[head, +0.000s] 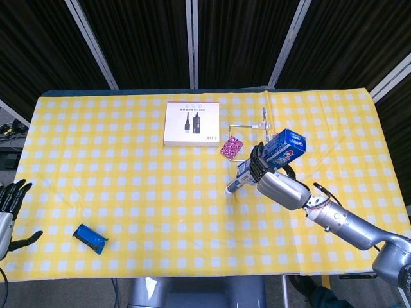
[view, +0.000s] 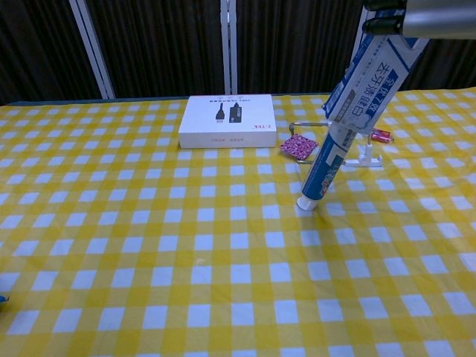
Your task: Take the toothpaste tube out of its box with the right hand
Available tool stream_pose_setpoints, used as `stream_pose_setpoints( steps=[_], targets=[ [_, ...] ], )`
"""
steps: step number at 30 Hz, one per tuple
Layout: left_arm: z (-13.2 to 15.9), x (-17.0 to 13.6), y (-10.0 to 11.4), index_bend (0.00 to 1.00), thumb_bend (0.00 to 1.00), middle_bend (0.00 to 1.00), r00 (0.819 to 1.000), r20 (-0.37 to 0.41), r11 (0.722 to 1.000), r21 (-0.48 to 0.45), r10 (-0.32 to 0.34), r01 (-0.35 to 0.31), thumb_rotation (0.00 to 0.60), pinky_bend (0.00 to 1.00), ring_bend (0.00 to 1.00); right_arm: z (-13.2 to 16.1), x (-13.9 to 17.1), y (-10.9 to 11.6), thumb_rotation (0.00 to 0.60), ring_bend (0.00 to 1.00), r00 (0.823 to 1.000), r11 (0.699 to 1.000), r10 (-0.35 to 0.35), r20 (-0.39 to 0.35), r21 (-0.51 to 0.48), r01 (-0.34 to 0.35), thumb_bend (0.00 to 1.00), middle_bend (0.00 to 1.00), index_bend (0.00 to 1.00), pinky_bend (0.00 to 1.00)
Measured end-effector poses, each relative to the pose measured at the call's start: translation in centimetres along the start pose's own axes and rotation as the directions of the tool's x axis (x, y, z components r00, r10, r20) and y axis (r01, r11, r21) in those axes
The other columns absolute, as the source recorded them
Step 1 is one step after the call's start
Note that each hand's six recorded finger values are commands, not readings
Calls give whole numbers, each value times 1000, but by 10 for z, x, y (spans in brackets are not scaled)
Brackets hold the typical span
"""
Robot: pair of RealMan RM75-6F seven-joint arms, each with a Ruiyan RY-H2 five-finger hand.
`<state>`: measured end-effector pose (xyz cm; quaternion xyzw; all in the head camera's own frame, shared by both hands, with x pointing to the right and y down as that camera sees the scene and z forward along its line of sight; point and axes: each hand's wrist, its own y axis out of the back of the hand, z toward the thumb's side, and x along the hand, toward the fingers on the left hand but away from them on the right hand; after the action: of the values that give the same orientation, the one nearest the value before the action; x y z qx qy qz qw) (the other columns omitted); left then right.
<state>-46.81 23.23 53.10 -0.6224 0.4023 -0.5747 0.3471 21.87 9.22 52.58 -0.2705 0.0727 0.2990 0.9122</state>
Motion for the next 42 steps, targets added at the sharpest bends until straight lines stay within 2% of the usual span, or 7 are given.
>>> stream_pose_setpoints(
  steps=[8,15,24,29,32,37,42],
  targets=[
    [0,0,0,0,0,0,1000,-4,1000,1,1,-1,600,0,0,-14,6,-6,600,248,999,999,10,43,47,-12,461,354,415,278],
    [0,1,-1,0,0,0,1000,-3,1000,3,-1,1,600,0,0,-65,18,-28,600,247,985,992,59,163,98,-76,462,353,415,277],
    [3,-1,-1,0,0,0,1000,3,1000,8,0,0,600,0,0,-66,33,-41,600,247,961,982,150,230,-151,-117,462,353,414,268],
    [4,-1,-3,0,0,0,1000,4,1000,15,-5,5,600,0,0,-37,32,-39,600,247,954,895,211,212,-435,-102,462,353,414,233],
    [4,0,-4,0,0,0,1000,1,1000,17,-7,7,600,0,0,-5,26,-30,600,247,962,797,225,155,-597,-90,462,353,412,234],
    [3,2,-6,0,0,0,1000,-3,1000,21,-13,13,600,0,0,41,10,-10,600,239,979,690,191,68,-718,-85,449,342,400,230],
    [1,3,-7,0,0,0,1000,-9,1000,18,-16,16,600,0,0,81,-11,14,600,106,991,638,134,1,-765,-86,187,172,157,135]
  ],
)
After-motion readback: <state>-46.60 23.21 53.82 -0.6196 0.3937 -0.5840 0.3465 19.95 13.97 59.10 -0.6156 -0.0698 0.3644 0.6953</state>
